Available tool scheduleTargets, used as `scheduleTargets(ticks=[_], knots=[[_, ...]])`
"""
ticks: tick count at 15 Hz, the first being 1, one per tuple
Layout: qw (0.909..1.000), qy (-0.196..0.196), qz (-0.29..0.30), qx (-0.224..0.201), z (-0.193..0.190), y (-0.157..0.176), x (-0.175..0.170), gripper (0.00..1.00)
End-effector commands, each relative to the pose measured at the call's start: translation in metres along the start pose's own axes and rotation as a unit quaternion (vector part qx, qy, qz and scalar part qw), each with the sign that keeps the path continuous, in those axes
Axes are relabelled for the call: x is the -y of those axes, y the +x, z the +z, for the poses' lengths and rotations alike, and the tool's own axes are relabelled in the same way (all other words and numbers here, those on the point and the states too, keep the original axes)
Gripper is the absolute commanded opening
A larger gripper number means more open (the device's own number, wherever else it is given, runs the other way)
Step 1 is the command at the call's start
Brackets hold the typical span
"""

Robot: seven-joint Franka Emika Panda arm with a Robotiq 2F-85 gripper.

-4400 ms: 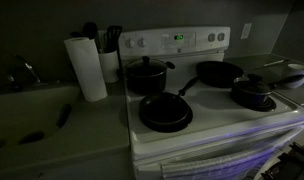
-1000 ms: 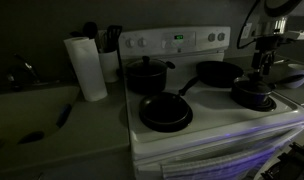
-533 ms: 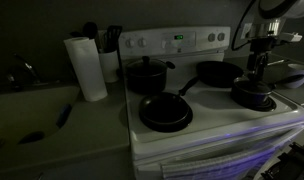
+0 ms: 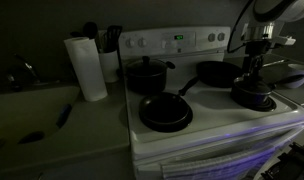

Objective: Remove the lid from the black pot on the bottom right plate

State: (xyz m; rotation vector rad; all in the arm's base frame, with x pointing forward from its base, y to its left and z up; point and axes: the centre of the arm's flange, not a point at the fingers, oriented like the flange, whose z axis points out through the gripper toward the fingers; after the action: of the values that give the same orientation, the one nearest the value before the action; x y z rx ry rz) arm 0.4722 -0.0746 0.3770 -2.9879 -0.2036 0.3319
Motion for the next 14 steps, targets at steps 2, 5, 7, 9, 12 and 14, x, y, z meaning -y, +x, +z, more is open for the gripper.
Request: scheduleTargets(ticks=[2, 5, 7, 9, 12, 14], knots=[[1.0000, 0.003, 0.003, -0.003, -0.0032, -0.0026, 0.0005, 1.00], [1.0000, 0.001, 0.001, 0.002, -0.0008, -0.0010, 0.0003, 1.00], [1.0000, 0.002, 0.001, 0.004, -0.0022, -0.0022, 0.0009, 1.00], [0.9998, -0.018, -0.001, -0.008, -0.0024, -0.0015, -0.0023, 1.00], [0.9979, -0.048, -0.016, -0.041, -0.0027, -0.0036, -0.0071, 1.00], [0.9950, -0.061, -0.024, -0.075, -0.0044, -0.0043, -0.0067, 1.00]])
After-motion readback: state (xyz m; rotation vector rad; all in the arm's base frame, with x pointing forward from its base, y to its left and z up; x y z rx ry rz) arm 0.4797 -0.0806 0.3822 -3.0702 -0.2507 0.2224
